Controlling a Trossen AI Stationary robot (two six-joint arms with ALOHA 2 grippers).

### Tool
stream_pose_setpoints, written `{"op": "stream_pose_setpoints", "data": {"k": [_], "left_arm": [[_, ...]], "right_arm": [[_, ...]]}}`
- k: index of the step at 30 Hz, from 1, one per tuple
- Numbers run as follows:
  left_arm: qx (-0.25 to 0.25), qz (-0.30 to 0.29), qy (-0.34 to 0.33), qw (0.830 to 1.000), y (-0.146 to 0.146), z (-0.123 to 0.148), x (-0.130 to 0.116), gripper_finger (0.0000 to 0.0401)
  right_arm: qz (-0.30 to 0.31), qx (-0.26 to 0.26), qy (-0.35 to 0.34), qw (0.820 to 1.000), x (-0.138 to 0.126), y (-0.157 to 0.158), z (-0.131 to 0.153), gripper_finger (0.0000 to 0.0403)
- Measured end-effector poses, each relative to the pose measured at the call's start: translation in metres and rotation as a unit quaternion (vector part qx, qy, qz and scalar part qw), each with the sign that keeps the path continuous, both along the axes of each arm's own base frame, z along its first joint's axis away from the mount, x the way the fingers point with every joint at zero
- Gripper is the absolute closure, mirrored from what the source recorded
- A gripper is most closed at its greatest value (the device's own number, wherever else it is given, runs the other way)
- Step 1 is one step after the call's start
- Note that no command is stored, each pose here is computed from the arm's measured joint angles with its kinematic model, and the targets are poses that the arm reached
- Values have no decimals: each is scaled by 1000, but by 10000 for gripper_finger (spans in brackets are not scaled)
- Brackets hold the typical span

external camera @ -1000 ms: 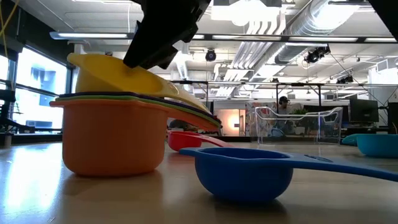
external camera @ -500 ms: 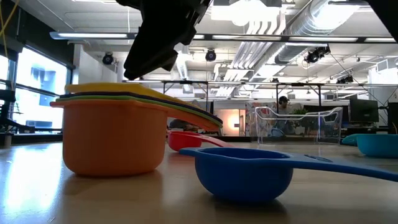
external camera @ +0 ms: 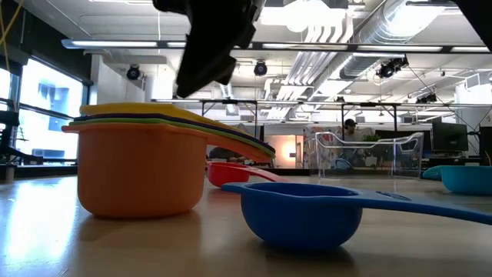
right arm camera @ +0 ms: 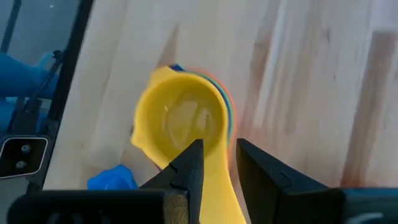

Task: Nest measuring cups in basket
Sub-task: Stack the yellow measuring cup on top of the violet measuring cup

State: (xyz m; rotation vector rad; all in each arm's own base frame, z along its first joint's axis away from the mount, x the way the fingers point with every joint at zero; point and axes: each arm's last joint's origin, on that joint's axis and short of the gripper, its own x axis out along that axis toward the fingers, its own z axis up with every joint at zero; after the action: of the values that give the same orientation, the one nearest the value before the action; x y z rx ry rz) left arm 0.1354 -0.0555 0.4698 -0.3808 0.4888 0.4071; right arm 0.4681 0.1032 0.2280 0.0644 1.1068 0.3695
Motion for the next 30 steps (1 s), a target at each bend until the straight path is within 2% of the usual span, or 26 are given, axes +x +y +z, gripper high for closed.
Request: {"op": "stream_pose_setpoints", "data": {"k": [6,11,17,20,25,30], "left_arm": [[0,0,0,1000,0,0,0,286],[0,0,0,1000,0,0,0,286],[0,0,0,1000,0,0,0,286],[0,0,0,1000,0,0,0,286],[9,-6,3,1000,0,0,0,286],[14,-9,5,1000,0,0,0,286]], "right_arm": [[-17,6,44,999,-8,10,-3,316],[-16,9,39,999,-10,24,-3,316],[-135,-79,26,987,-9,15,-4,316],[-175,-90,31,980,-6,-2,-5,316],[-175,-97,66,978,-8,-22,-8,316],[-152,-84,76,982,-8,-22,-11,316]]}}
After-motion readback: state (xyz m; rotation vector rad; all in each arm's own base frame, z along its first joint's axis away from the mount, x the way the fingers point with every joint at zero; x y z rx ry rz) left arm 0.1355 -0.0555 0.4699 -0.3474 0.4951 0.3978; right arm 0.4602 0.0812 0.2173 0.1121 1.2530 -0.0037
